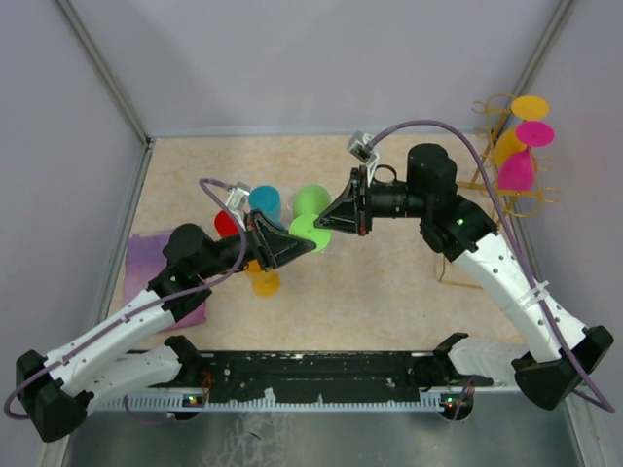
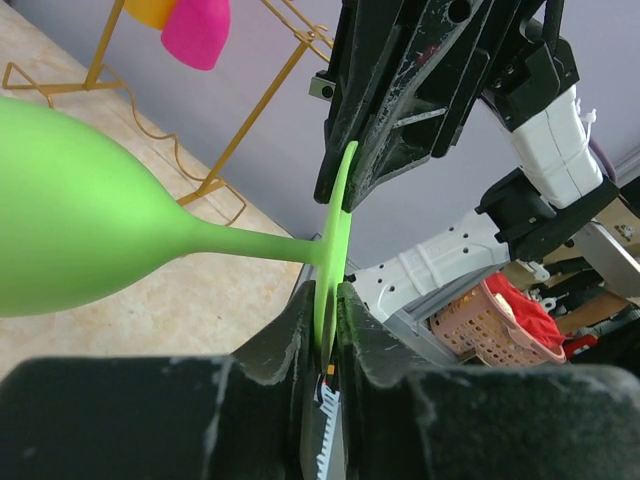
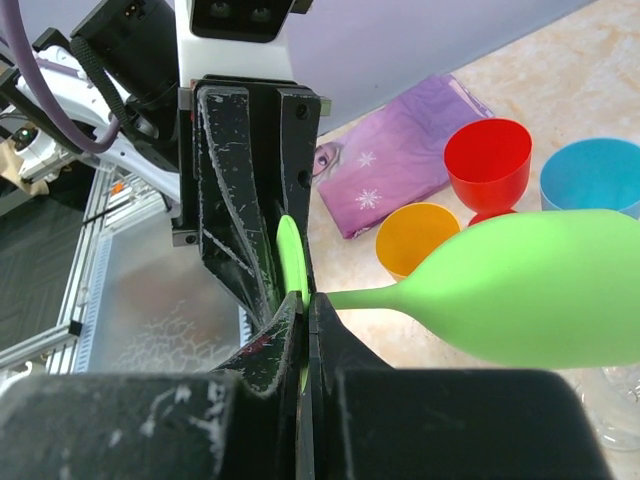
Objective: Take the wine glass off the wine glass rack
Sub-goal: Place the wine glass at the center of the board.
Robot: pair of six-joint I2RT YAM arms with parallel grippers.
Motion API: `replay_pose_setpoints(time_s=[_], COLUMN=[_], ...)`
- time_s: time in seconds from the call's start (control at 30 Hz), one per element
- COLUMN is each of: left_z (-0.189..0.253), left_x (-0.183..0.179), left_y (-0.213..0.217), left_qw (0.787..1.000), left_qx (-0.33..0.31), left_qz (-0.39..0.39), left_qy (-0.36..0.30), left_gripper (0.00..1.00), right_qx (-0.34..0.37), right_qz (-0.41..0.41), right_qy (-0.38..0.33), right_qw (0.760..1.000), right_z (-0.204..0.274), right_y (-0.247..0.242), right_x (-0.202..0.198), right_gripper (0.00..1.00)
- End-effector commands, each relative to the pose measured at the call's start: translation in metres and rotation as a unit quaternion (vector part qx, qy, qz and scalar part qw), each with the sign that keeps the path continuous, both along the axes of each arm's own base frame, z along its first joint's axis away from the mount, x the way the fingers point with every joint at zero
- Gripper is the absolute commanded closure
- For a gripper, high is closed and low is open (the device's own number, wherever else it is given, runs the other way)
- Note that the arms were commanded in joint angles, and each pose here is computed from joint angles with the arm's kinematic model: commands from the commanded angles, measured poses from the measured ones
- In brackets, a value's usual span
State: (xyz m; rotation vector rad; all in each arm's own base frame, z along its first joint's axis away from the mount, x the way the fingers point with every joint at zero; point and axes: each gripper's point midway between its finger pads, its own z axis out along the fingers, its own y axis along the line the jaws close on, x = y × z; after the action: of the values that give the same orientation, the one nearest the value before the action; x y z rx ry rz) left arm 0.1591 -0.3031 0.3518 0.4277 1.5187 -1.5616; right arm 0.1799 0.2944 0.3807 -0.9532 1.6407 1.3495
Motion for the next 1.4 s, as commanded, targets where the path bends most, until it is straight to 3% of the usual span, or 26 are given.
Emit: replay_pose_setpoints(time_s=[0.0, 0.1, 0.23, 0.33, 0.47, 0.53, 0.6, 0.63, 0.77, 0.87, 1.13, 1.27, 1.37], left_z=[0.012, 0.011, 0.007, -0.003, -0.028, -0.042, -0.051, -0.054, -0.06, -0.064, -0.062, -0.062, -0.062], left_x=[-0.008, -0.011, -0.016, -0.028, -0.047, -0.056, -0.069, -0.074, -0.081, -0.094, -0.109, -0.105, -0.104], left_y=[0.001, 0.001, 0.007, 0.014, 0.026, 0.035, 0.042, 0.046, 0.056, 0.056, 0.05, 0.049, 0.049], left_qw=[0.999, 0.999, 0.997, 0.987, 0.962, 0.942, 0.914, 0.9, 0.88, 0.873, 0.865, 0.866, 0.867], left_qx=[-0.02, -0.019, -0.009, 0.017, 0.062, 0.08, 0.083, 0.081, 0.067, 0.058, 0.038, 0.044, 0.045], left_qz=[-0.011, -0.019, -0.015, -0.027, -0.05, -0.056, -0.072, -0.074, -0.055, -0.088, -0.145, -0.137, -0.133], left_qy=[-0.024, -0.035, -0.076, -0.154, -0.262, -0.32, -0.391, -0.422, -0.467, -0.477, -0.478, -0.478, -0.479], left_gripper=[0.84, 1.0, 1.0, 1.0, 1.0, 1.0, 1.0, 1.0, 1.0, 1.0, 1.0, 1.0, 1.0], right_qx=[0.025, 0.027, 0.031, 0.037, 0.054, 0.053, 0.058, 0.062, 0.07, 0.09, 0.051, 0.033, 0.015], right_qz=[0.017, 0.008, -0.043, -0.115, -0.248, -0.301, -0.298, -0.282, -0.117, -0.012, 0.076, 0.121, 0.123], right_qy=[-0.045, -0.049, -0.072, -0.096, -0.09, -0.057, -0.007, 0.02, 0.076, 0.08, 0.08, 0.062, 0.078], right_qw=[0.999, 0.998, 0.996, 0.988, 0.963, 0.95, 0.953, 0.957, 0.988, 0.993, 0.993, 0.99, 0.989], right_z=[0.024, 0.026, 0.035, 0.048, 0.064, 0.063, 0.057, 0.053, 0.041, 0.043, 0.025, 0.017, 0.008], right_y=[0.0, -0.001, -0.007, -0.021, -0.046, -0.061, -0.068, -0.068, -0.039, -0.025, 0.001, 0.012, 0.016], right_x=[-0.012, -0.011, 0.001, 0.017, 0.049, 0.069, 0.081, 0.084, 0.054, 0.025, -0.003, -0.024, -0.027], right_gripper=[1.0, 0.98, 0.69, 0.47, 0.29, 0.28, 0.27, 0.27, 0.26, 0.24, 0.23, 0.29, 0.4])
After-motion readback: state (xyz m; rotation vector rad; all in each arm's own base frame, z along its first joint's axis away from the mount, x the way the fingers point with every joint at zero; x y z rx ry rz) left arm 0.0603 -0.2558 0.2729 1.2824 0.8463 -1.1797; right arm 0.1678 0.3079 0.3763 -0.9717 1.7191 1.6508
